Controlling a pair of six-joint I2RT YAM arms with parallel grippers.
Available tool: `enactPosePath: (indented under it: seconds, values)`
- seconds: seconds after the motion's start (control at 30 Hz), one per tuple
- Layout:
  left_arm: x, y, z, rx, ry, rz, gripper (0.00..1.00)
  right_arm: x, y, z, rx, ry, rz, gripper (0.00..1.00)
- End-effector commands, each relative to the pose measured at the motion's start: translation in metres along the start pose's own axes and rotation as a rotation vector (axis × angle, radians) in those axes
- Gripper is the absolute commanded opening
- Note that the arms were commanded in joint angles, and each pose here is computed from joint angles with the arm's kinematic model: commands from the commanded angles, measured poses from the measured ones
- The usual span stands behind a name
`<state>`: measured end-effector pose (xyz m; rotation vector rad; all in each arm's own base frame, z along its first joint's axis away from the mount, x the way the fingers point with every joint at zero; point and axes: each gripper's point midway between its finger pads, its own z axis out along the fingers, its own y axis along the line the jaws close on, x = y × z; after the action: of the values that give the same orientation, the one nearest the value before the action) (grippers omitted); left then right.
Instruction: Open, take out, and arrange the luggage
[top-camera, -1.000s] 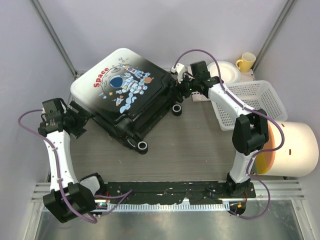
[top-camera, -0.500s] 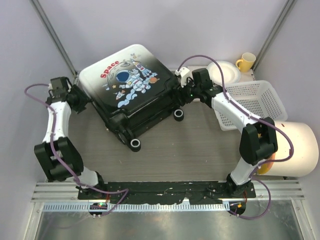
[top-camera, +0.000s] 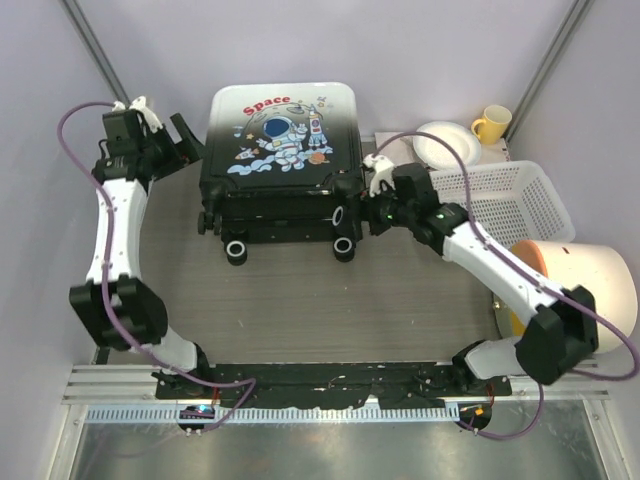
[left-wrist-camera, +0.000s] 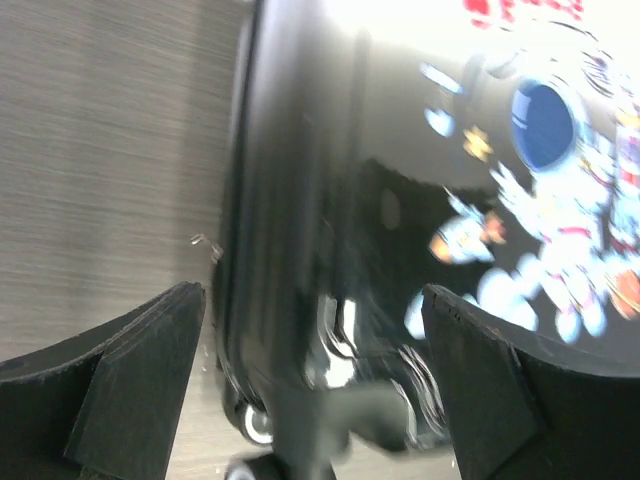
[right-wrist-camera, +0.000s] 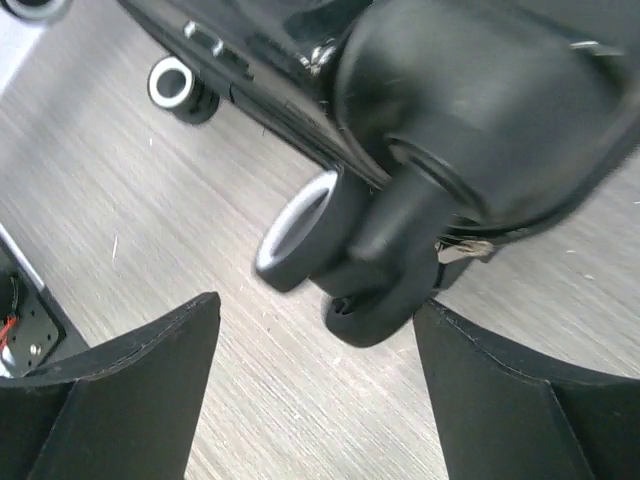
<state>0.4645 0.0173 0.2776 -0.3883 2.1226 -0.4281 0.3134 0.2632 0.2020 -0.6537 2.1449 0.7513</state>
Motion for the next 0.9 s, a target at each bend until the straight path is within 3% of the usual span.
enactPosePath:
  seconds: [0.0, 0.13, 0.37, 0.5, 0.87]
  values:
    - [0.021, -0.040, -0.074, 0.142, -0.029, 0.096, 0.96, -0.042, -0.011, -0.054, 0.081, -0.264, 0.026, 0.84]
    - [0.042, -0.039, -0.093, 0.146, -0.036, 0.090, 0.95, -0.001, -0.050, -0.058, 0.211, -0.306, -0.012, 0.75]
    - [0.050, -0.041, -0.099, 0.162, -0.045, 0.046, 0.94, 0.001, -0.077, -0.041, 0.272, -0.542, -0.048, 0.59]
    - [0.051, -0.042, -0.093, 0.169, -0.035, 0.023, 0.93, -0.006, -0.073, -0.024, 0.200, -0.644, -0.127, 0.59]
    - [0.050, -0.035, -0.083, 0.142, -0.014, 0.028, 0.93, 0.006, -0.068, 0.024, 0.090, -0.606, -0.154, 0.60]
